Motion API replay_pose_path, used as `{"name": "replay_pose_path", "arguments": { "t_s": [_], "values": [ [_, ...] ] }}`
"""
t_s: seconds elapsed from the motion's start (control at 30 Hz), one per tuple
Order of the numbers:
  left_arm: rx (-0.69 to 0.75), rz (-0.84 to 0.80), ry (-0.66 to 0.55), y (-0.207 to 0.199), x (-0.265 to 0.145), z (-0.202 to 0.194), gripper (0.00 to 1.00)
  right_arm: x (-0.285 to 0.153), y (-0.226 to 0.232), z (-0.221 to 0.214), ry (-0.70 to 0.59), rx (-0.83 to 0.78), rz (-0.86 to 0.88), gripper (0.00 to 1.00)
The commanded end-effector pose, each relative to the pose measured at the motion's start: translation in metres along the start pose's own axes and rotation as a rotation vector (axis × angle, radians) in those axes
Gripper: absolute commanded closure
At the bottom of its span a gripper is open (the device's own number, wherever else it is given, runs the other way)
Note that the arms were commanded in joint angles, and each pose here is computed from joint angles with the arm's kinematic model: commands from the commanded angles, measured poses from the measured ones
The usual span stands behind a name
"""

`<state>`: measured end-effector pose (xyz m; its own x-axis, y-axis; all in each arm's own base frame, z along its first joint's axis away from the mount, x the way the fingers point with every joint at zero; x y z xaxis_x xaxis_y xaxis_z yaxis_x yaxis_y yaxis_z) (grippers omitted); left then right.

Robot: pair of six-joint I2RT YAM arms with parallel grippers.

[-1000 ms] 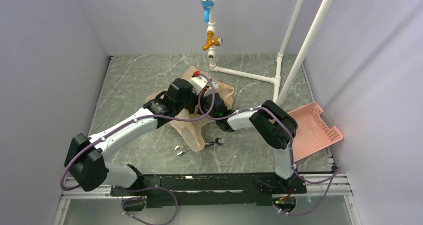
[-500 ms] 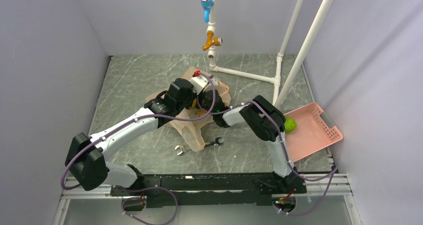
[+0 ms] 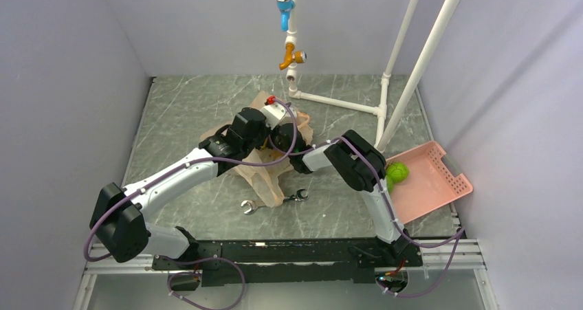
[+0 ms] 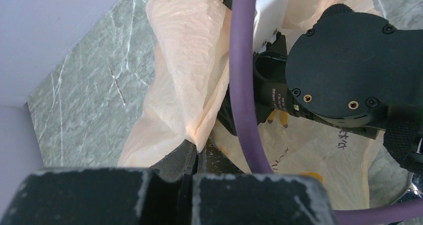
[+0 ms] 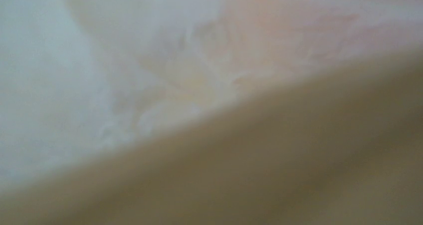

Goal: Take the fake fruits out of the plastic bag
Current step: Take out the fake fruit from the plastic bag.

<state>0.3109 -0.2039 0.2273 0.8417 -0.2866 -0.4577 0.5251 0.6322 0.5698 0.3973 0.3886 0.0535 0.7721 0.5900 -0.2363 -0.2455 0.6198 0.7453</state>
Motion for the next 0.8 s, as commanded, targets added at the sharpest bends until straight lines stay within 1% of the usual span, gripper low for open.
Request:
{"name": "replay_pose_path", "arguments": {
  "t_s": [0.0, 0.17, 0.27, 0.33, 0.53, 0.63, 0.77],
  "values": [
    [-0.034, 0.032, -0.062, 0.01, -0.003, 0.022, 1.0, -0.012, 0.011, 0.003, 0.027, 0.005, 0.029, 0.56],
    [-0.04, 0.04, -0.065, 0.012, -0.004, 0.023, 1.0, -0.037, 0.029, 0.011, 0.052, 0.001, 0.085, 0.76],
    [-0.04, 0.038, -0.061, 0.011, -0.003, 0.022, 1.0, -0.053, 0.038, 0.014, 0.093, -0.003, 0.098, 0.93],
    [-0.04, 0.033, -0.051, 0.01, -0.002, 0.021, 1.0, -0.065, 0.041, 0.013, 0.113, -0.001, 0.115, 1.0],
    [-0.039, 0.036, -0.046, 0.011, -0.001, 0.022, 1.0, -0.106, 0.046, 0.011, 0.172, 0.045, 0.139, 1.0],
    [-0.034, 0.04, -0.037, 0.011, 0.0, 0.021, 1.0, -0.128, 0.046, 0.01, 0.204, 0.01, 0.148, 1.0],
    [-0.031, 0.046, -0.022, 0.012, 0.001, 0.019, 1.0, -0.156, 0.038, 0.021, 0.203, -0.016, 0.107, 1.0]
  ]
}}
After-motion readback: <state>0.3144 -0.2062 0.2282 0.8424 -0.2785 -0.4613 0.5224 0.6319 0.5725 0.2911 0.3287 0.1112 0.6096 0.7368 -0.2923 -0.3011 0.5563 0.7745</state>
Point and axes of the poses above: each gripper's point midway between its finger pads, its own x axis out along the fingers, its own y axis along the line the jaws close on, z = x × y, the point moved 4 cm from there along -x, back along the fingers, and after that the axes turned 15 degrees about x, right-handed, at the moved point
